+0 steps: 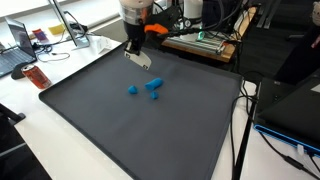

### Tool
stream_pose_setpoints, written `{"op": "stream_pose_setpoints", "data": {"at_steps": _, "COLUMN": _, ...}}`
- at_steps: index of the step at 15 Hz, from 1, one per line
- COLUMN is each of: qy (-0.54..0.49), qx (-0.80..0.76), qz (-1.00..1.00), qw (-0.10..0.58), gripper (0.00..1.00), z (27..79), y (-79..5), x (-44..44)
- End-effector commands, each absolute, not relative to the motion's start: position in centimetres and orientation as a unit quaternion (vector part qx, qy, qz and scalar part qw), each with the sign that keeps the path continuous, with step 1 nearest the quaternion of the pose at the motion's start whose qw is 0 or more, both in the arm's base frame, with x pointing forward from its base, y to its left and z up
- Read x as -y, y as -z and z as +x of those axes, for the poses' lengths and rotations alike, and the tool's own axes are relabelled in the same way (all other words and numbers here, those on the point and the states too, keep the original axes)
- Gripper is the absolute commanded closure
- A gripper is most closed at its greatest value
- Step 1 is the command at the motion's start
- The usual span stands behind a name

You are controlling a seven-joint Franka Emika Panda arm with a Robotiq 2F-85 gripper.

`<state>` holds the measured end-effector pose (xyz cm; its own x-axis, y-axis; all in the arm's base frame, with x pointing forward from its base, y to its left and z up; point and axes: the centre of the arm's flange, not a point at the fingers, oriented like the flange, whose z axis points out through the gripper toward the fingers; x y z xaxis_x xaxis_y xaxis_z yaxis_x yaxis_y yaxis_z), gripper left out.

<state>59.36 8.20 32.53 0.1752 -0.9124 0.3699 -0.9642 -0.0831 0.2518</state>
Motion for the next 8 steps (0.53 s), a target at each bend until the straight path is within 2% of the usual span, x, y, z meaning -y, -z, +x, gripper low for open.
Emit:
{"op": "stream_pose_setpoints", "data": {"at_steps": 1, "qy": -0.052, "qx": 0.668, "qz": 0.703, "qw": 0.238, "gripper": 0.99, "z": 63.1, "y": -33.3, "x": -8.6}}
{"op": "stream_pose_setpoints", "data": {"at_steps": 8, "qy": -0.027, "qx": 0.719, "qz": 0.647, "qw": 0.253, "gripper": 0.99, "z": 67.1, "y": -33.1, "x": -6.4}}
